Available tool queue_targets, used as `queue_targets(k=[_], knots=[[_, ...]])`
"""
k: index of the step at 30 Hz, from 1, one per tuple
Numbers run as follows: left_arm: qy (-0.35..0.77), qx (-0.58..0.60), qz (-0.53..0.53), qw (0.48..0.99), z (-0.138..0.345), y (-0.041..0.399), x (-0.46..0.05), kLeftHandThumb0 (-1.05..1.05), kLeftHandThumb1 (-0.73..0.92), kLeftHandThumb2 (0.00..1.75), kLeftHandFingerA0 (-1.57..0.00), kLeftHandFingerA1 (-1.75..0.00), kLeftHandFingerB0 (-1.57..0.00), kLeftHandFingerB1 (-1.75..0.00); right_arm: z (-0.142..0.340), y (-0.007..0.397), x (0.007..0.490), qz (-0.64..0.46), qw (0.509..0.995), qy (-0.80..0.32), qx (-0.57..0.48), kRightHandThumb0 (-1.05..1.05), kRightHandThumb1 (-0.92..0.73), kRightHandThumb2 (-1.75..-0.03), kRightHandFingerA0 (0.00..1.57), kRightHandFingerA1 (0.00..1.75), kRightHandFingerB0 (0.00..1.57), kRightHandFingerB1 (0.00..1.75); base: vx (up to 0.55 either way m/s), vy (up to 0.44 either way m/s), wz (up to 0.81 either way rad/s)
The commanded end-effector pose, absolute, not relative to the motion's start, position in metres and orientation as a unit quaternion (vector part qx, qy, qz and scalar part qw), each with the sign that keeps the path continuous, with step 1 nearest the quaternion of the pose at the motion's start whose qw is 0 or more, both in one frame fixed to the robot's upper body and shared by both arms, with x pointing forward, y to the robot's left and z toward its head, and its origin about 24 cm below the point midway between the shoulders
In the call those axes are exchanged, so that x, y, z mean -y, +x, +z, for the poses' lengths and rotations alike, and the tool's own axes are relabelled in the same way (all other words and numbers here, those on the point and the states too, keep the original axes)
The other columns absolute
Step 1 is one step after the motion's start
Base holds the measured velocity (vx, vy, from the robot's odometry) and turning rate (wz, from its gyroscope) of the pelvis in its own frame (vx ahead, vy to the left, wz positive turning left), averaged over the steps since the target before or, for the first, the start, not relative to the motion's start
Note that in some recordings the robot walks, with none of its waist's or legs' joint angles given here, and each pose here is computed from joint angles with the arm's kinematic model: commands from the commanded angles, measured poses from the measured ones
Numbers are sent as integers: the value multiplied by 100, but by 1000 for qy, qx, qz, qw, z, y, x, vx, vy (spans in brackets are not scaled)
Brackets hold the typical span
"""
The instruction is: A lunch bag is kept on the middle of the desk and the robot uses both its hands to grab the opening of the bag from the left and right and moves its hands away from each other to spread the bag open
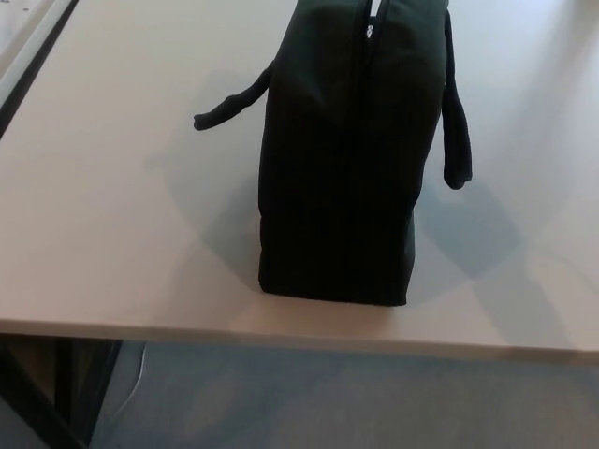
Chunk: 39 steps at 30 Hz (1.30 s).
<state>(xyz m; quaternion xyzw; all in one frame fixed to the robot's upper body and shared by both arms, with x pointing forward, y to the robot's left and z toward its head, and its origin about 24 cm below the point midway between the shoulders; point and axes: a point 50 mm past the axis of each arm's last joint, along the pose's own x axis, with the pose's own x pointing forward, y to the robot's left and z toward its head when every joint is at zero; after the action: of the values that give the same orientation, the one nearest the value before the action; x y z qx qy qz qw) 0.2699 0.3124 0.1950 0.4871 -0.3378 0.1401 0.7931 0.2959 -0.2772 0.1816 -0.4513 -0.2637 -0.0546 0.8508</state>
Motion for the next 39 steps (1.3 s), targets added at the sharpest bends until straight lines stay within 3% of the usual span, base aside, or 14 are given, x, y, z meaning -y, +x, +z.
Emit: queue_targets(k=[1,2,3,5,6,13,14,15,26,30,31,33,34,39], knots=[[653,421,23,629,200,316,-258,-17,46,57,-35,-34,-19,-33,219,331,235,72,694,-626,348,-31,-45,-54,47,36,43,34,0,0,0],[651,423,17,631,198,319,-254,-11,36,84,-27,-53,-14,-48,219,334,232,74,691,-629,349,-40,-39,-61,44,41,42,40,0,0,0],[652,424,12,628,197,321,-250,-18,51,58,-31,-32,-23,-32,219,337,230,75,689,-629,351,-40,-38,-62,45,42,41,40,0,0,0],[650,430,4,627,195,327,-242,-18,51,57,-32,-32,-26,-32,221,342,226,80,687,-628,356,-40,-39,-62,46,43,41,40,0,0,0],[646,434,5,628,194,330,-239,-10,36,83,-22,-51,-15,-48,222,344,223,87,685,-627,361,-32,-44,-54,49,37,45,35,0,0,0],[650,447,-8,614,191,347,-215,-11,38,85,-25,-52,-13,-48,222,354,207,128,669,-637,360,-39,-48,-55,46,35,40,34,0,0,0],[645,452,-10,616,191,349,-211,-9,38,86,-24,-52,-15,-49,221,355,205,130,667,-637,364,-46,-41,-67,42,43,37,42,0,0,0],[642,456,-11,616,191,350,-208,-7,39,87,-22,-52,-16,-49,220,356,204,131,665,-637,367,-40,-48,-55,47,35,42,34,0,0,0],[633,484,-46,602,183,358,-177,-7,43,90,-23,-52,-12,-48,210,364,188,157,628,-656,388,-35,-44,-53,50,36,56,37,0,0,0],[617,518,-47,591,180,358,-167,-5,42,89,-21,-51,-14,-48,209,366,185,158,616,-669,386,-40,-46,-55,63,40,56,38,0,0,0],[616,524,-46,586,180,358,-166,-3,43,90,-19,-50,-13,-48,208,367,184,158,618,-667,385,-47,-40,-71,68,54,52,48,0,0,0],[619,524,-45,583,180,358,-164,1,42,91,-17,-50,-13,-48,208,368,184,155,614,-672,384,-48,-40,-73,80,61,55,52,0,0,0],[616,527,-45,584,181,359,-162,3,62,62,-27,-31,-22,-32,210,367,185,153,616,-669,387,-44,-38,-67,65,51,51,47,0,0,0],[613,547,-38,569,187,360,-160,3,59,61,-31,-32,-24,-32,214,369,190,144,611,-678,383,-44,-40,-67,56,48,49,46,0,0,0]])
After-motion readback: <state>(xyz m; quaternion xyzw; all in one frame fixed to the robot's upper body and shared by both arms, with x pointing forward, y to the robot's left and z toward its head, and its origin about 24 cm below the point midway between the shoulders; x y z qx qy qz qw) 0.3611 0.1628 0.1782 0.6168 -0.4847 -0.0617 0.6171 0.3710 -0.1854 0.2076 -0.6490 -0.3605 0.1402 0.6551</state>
